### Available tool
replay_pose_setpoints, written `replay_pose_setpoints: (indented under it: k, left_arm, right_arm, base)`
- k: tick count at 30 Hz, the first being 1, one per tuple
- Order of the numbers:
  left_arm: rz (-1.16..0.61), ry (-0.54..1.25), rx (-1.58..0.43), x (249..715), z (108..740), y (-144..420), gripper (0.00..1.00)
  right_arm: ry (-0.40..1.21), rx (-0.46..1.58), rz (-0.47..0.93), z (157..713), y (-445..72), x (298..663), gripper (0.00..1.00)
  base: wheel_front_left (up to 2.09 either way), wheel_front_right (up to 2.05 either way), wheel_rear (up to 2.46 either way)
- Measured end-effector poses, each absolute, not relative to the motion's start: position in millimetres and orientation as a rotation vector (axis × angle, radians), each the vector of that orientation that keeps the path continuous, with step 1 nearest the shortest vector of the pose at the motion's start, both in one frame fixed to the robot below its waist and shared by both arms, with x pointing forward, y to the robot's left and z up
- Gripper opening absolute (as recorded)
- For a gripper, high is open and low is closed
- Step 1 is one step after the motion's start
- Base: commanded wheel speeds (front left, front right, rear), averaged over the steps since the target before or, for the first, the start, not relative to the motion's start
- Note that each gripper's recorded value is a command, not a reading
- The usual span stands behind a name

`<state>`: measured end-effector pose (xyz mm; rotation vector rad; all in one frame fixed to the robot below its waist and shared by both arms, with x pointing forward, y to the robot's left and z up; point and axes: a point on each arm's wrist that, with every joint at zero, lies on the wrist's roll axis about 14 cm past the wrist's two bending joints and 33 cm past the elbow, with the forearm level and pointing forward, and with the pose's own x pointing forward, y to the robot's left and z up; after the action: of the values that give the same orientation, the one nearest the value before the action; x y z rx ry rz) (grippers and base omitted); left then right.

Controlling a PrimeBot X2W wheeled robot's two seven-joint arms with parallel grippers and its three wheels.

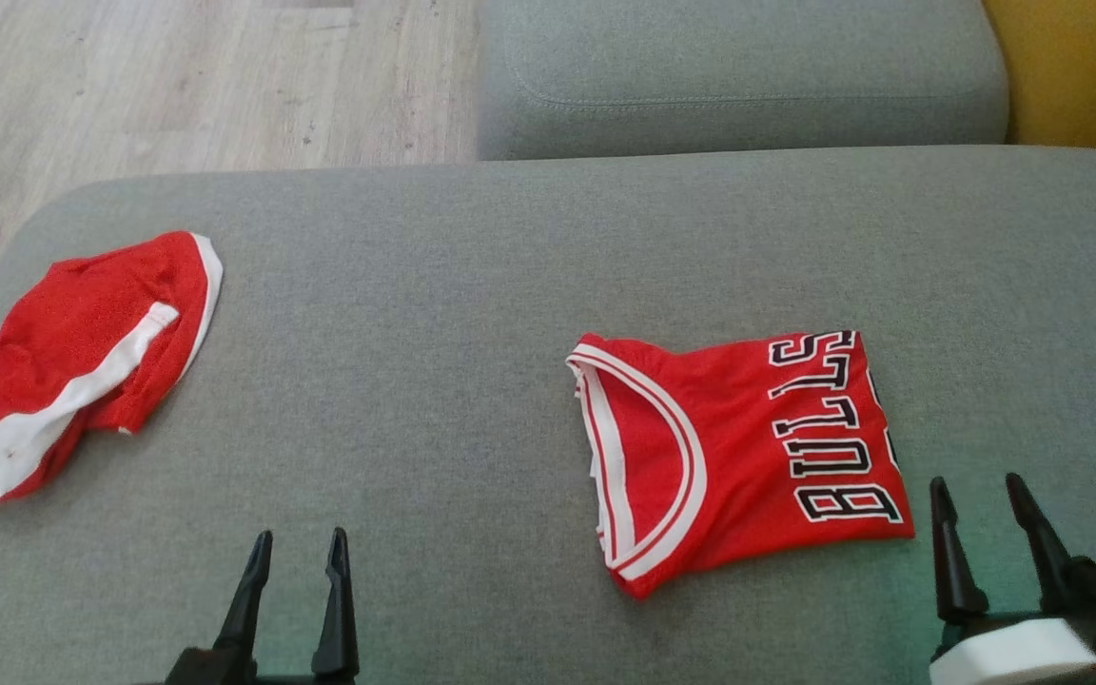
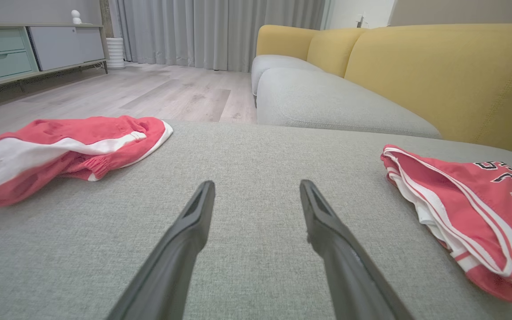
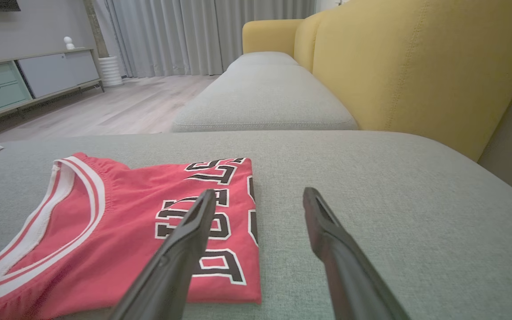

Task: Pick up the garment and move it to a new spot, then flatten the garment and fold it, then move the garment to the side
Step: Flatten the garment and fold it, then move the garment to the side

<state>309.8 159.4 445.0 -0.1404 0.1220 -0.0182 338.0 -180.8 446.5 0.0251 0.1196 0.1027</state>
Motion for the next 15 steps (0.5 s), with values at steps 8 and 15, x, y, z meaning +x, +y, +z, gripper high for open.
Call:
replay_pose_setpoints:
  k: [8, 15]
  left_arm:
    - [-0.021, 0.141, -0.142, 312, 440, 160, 1.0]
    - [-0.019, 0.174, -0.134, 315, 431, 160, 1.0]
  right_arm:
    - [0.114, 0.128, 0.036, 447, -194, 346, 1.0]
    - [0.284, 0.208, 0.127, 454, -181, 394, 1.0]
  base:
    - [0.0, 0.0, 0.0]
    - [0.0, 0.0, 0.0]
